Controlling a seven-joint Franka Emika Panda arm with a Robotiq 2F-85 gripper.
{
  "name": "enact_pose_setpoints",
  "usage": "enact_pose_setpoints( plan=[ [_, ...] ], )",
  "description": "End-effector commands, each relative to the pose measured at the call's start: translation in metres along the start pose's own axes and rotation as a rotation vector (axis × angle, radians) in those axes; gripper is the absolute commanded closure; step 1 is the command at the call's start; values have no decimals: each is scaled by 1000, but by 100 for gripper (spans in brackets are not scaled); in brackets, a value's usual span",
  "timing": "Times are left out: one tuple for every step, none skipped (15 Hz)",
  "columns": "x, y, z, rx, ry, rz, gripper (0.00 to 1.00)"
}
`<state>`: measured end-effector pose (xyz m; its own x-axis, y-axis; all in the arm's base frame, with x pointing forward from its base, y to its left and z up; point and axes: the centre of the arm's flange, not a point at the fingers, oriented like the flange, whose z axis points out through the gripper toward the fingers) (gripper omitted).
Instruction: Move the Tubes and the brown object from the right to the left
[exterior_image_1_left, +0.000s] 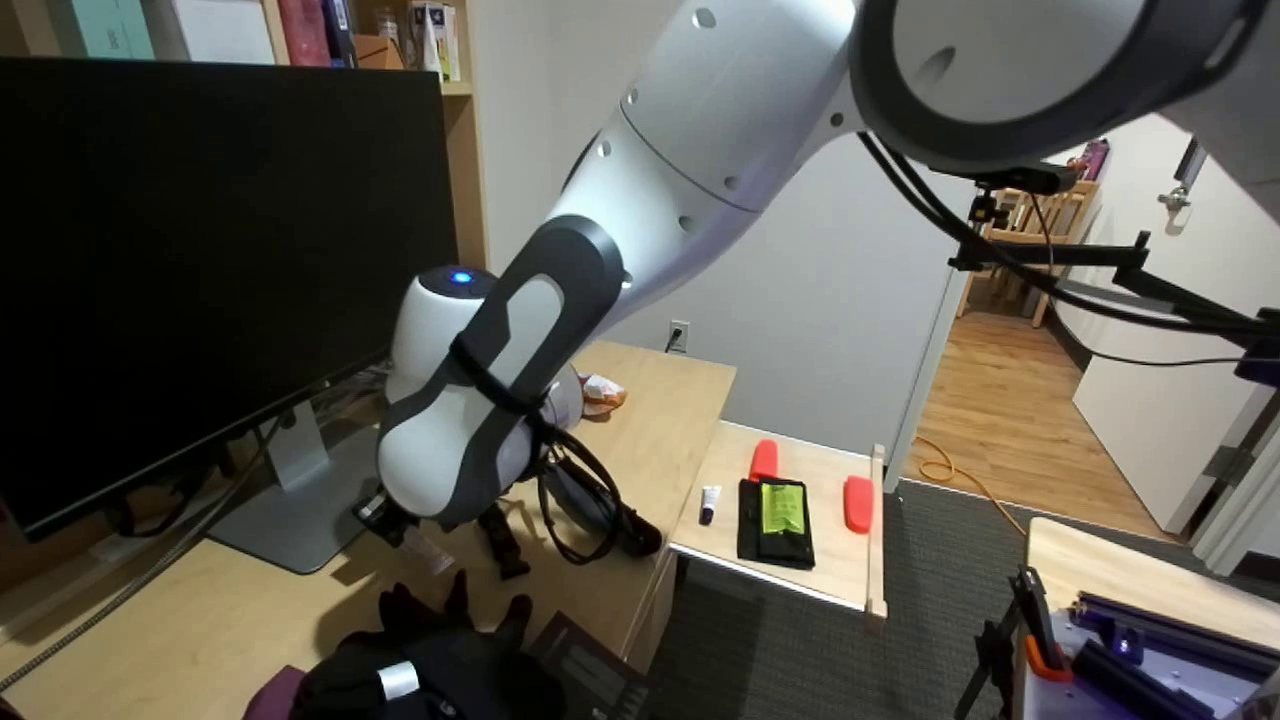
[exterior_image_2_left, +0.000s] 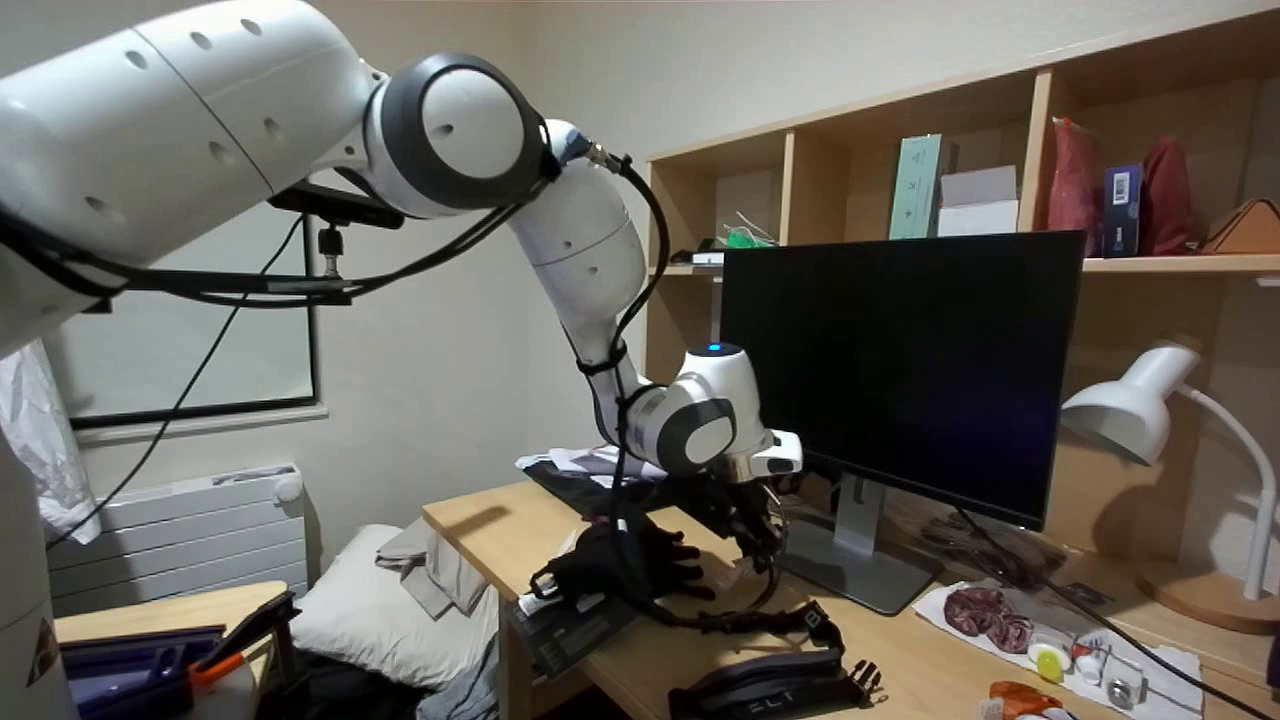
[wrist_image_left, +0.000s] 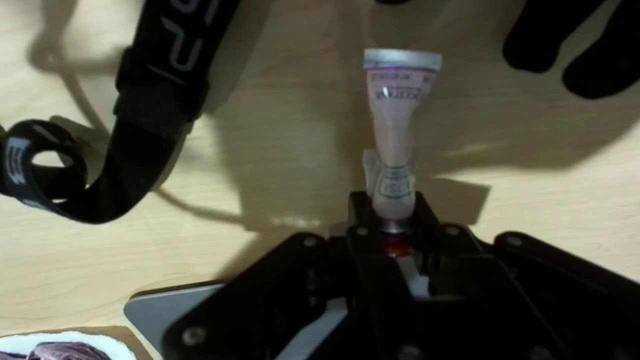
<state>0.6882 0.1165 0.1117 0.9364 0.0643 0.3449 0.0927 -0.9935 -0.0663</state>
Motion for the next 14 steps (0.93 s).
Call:
enact_pose_setpoints(
  plan=[
    [3, 4, 18, 27, -11, -54, 89],
    [2, 3, 21, 33, -14, -58, 89],
    [1, 3, 24, 37, -16, -64, 89],
    [1, 2, 25, 39, -16, -69, 89],
    [2, 2, 26, 39, -11, -72, 89],
    [3, 3, 26, 40, -8, -72, 89],
    [5, 3, 26, 39, -3, -70, 89],
    [7, 2, 25, 33, 11, -54, 54],
    [9, 3, 25, 23, 20, -47, 53],
    [12, 4, 22, 22, 25, -40, 49],
    [15, 4, 19, 20, 32, -31, 42],
    [19, 5, 14, 21, 42, -29, 35],
    [22, 6, 10, 23, 51, -28, 29],
    [25, 5, 4, 24, 63, -27, 22]
  ],
)
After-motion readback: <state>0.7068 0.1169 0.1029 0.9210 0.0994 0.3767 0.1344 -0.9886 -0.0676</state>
